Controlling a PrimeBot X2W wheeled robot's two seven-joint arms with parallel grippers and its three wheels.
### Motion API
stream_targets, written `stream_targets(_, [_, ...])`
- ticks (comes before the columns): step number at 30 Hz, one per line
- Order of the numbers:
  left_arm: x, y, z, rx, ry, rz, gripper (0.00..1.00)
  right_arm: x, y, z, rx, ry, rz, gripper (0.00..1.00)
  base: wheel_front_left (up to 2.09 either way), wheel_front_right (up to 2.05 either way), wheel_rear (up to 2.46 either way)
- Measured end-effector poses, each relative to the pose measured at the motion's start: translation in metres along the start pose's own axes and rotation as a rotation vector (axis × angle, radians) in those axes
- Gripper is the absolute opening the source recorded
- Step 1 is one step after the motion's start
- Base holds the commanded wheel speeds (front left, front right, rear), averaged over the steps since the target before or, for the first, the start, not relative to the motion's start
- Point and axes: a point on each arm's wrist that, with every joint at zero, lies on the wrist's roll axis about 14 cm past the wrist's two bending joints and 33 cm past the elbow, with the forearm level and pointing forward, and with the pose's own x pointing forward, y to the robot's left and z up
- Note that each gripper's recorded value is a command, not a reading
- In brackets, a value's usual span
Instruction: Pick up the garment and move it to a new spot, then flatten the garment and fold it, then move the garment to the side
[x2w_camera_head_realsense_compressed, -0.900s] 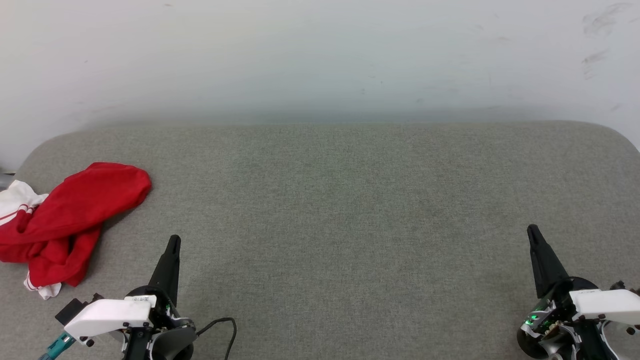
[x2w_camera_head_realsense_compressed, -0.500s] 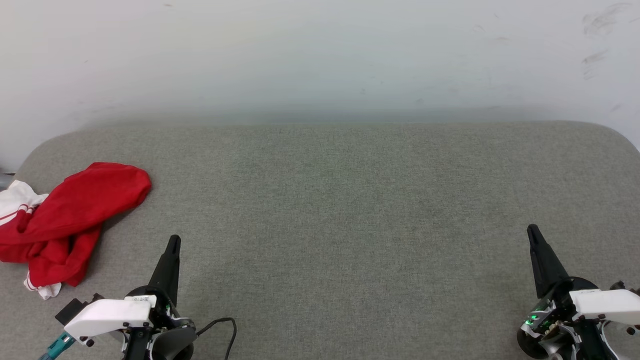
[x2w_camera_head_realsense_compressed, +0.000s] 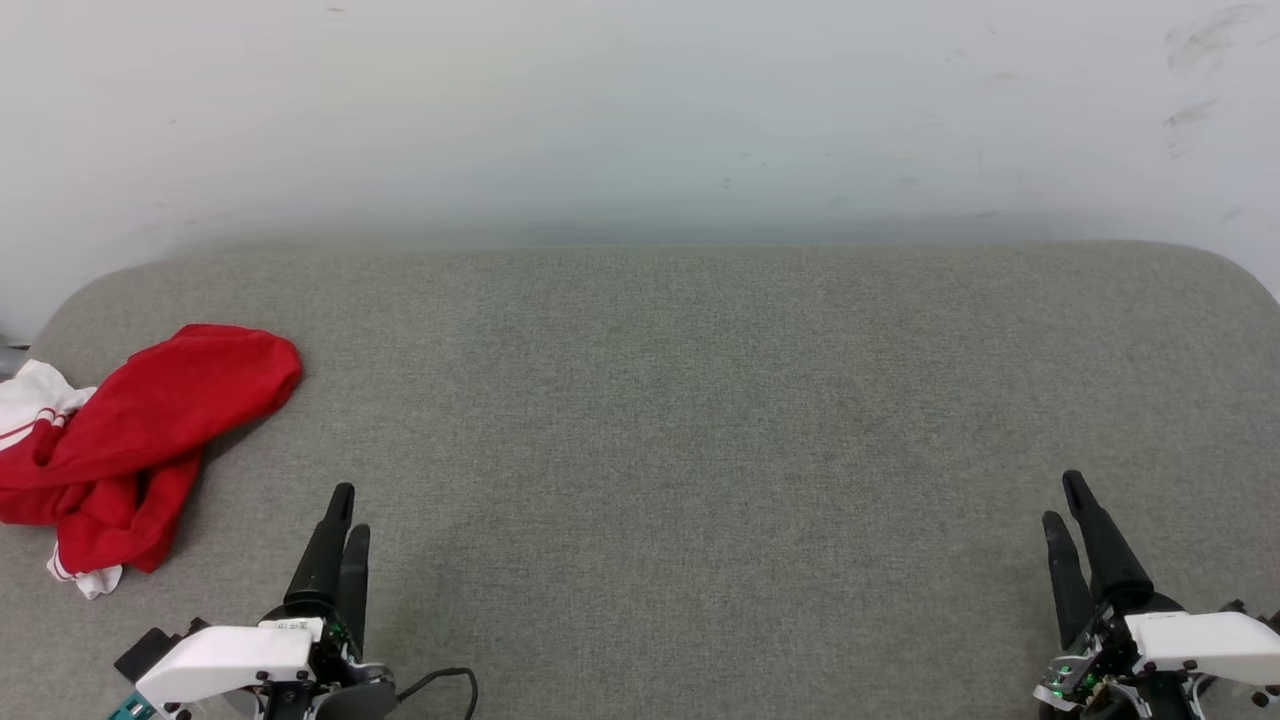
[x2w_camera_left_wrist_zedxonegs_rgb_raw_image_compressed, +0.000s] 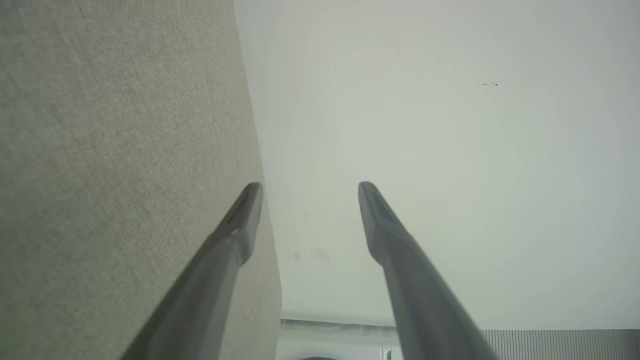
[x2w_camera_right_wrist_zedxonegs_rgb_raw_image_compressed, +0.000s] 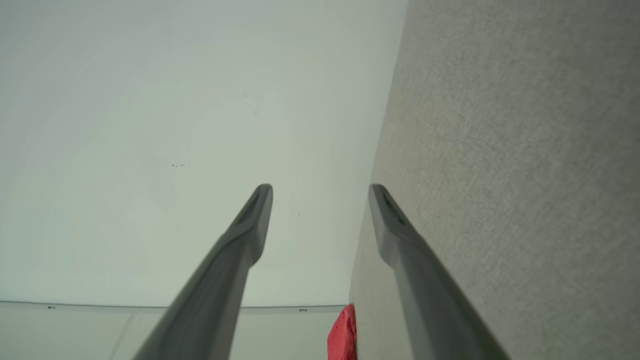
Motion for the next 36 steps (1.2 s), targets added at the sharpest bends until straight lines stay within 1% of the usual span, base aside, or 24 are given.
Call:
stream_targets(4, [0.0, -0.002, 0.004, 0.045, -0.019, -0.005, 1.0, 0.001, 0.005, 0.001, -0.057, -0.011, 0.012, 1.0, 0.0, 0.0, 0.0])
stream_targets(10, [0.001, -0.011, 0.009, 0.147, -0.045, -0.019, 1.0, 0.001, 0.013, 0.004, -0.174, -0.029, 0.035, 1.0, 0.0, 0.0, 0.0])
stream_targets(18, [0.003, -0.024, 0.008, 0.316, -0.063, -0.031, 1.0, 0.0, 0.027, 0.003, -0.367, -0.042, 0.075, 1.0, 0.0, 0.0, 0.0])
stream_targets(28, [0.001, -0.028, 0.004, 0.532, -0.08, -0.006, 1.0, -0.001, 0.045, -0.005, -0.612, -0.051, 0.135, 1.0, 0.0, 0.0, 0.0])
stream_targets(36, [-0.001, -0.029, 0.0, 0.693, -0.094, 0.001, 1.0, -0.004, 0.047, -0.013, -0.774, -0.044, 0.154, 1.0, 0.0, 0.0, 0.0])
